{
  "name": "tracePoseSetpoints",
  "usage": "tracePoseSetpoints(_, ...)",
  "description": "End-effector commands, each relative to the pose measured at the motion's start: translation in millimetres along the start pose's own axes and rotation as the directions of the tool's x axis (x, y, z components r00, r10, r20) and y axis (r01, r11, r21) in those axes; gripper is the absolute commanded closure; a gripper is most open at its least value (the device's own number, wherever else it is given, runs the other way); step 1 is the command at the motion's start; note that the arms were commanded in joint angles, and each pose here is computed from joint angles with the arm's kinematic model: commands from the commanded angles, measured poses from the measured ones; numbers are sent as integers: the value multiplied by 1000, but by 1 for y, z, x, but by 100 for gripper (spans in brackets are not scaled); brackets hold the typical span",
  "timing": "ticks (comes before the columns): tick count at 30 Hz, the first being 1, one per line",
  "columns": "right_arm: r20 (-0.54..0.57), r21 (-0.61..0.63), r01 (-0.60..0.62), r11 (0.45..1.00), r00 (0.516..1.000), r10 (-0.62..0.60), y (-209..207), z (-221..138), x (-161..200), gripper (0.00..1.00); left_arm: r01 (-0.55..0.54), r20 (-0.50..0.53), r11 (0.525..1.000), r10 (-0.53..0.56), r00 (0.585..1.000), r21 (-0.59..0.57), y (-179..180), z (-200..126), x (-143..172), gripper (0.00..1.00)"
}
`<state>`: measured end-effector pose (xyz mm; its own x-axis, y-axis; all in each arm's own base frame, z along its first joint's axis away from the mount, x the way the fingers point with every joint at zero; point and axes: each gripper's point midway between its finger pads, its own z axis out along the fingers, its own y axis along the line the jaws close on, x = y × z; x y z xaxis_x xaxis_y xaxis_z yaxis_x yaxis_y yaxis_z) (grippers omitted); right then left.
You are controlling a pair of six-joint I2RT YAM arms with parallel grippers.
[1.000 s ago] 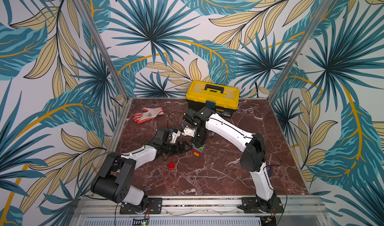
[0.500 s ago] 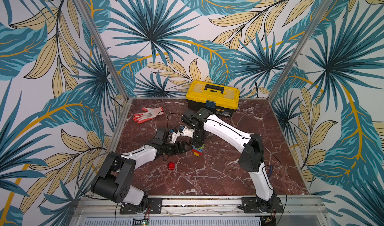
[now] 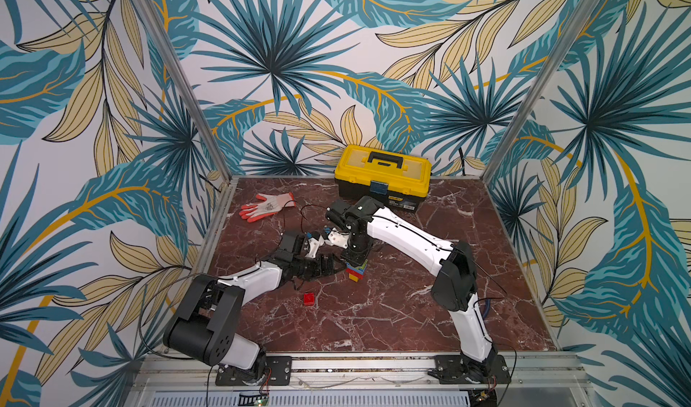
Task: Assemble a carrot with lego
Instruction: Assemble the lego brick with the lego brick, then pick up the lego brick from the center of the board.
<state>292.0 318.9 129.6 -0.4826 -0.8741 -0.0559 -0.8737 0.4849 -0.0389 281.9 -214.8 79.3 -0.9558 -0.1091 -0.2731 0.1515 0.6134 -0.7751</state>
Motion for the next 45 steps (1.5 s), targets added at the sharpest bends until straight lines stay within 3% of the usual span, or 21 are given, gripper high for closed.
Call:
tracePoseSetpoints(1, -29, -23, -5, 1000, 1000, 4, 2, 11, 0, 60, -30, 25, 999, 30, 999, 14, -8, -1, -12, 1)
tracePoseSetpoints(7, 24, -23, -19, 1000, 1000, 20, -1, -1, -8, 57, -31, 26, 999, 31, 999, 14, -8, -2, -12, 1)
tracePoseSetpoints(11, 54, -12, -31, 999, 998, 31, -5, -11, -9, 49, -31, 27, 999, 31, 999, 14, -8, -2, -12, 1)
tracePoseSetpoints(18, 158, 0, -40, 999, 987, 39, -7, -39, -3, 24, -17, 66, 1000, 16, 998, 17, -12, -14, -16, 1)
tracePoseSetpoints(19, 193, 0, -35, 999, 981, 35, -7, -46, -4, 1, -13, 82, 1000, 12, 997, 6, -13, -19, -19, 1)
tracePoseSetpoints(23, 360, 2, -32, 999, 932, 29, -4, -76, -15, 1, 20, 123, 994, -6, 992, -110, -10, -43, -27, 1)
tracePoseSetpoints(26, 483, 12, -87, 996, 873, 71, -20, -99, -20, 0, 115, 163, 939, -64, 985, -323, 15, -69, -29, 1)
tracePoseSetpoints(31, 640, 48, -219, 974, 756, 139, -38, -115, -7, 1, 243, 211, 778, -145, 967, -579, 50, -115, -21, 1)
tracePoseSetpoints(33, 692, 69, -315, 947, 698, 182, -51, -114, 4, 1, 281, 245, 726, -158, 957, -628, 61, -124, -17, 0)
tracePoseSetpoints(35, 724, 96, -458, 884, 642, 254, -68, -113, 22, 1, 322, 257, 679, -199, 946, -660, 68, -129, -15, 1)
tracePoseSetpoints(39, 684, 148, -555, 818, 655, 321, -78, -99, 55, 1, 399, 270, 631, -295, 917, -665, 71, -123, -15, 1)
tracePoseSetpoints(41, 677, 118, -587, 801, 638, 368, -77, -91, 64, 1, 418, 281, 589, -314, 907, -692, 75, -124, -20, 1)
tracePoseSetpoints(45, 673, 7, -620, 785, 584, 455, -72, -81, 74, 1, 419, 236, 564, -371, 898, -712, 79, -108, -27, 2)
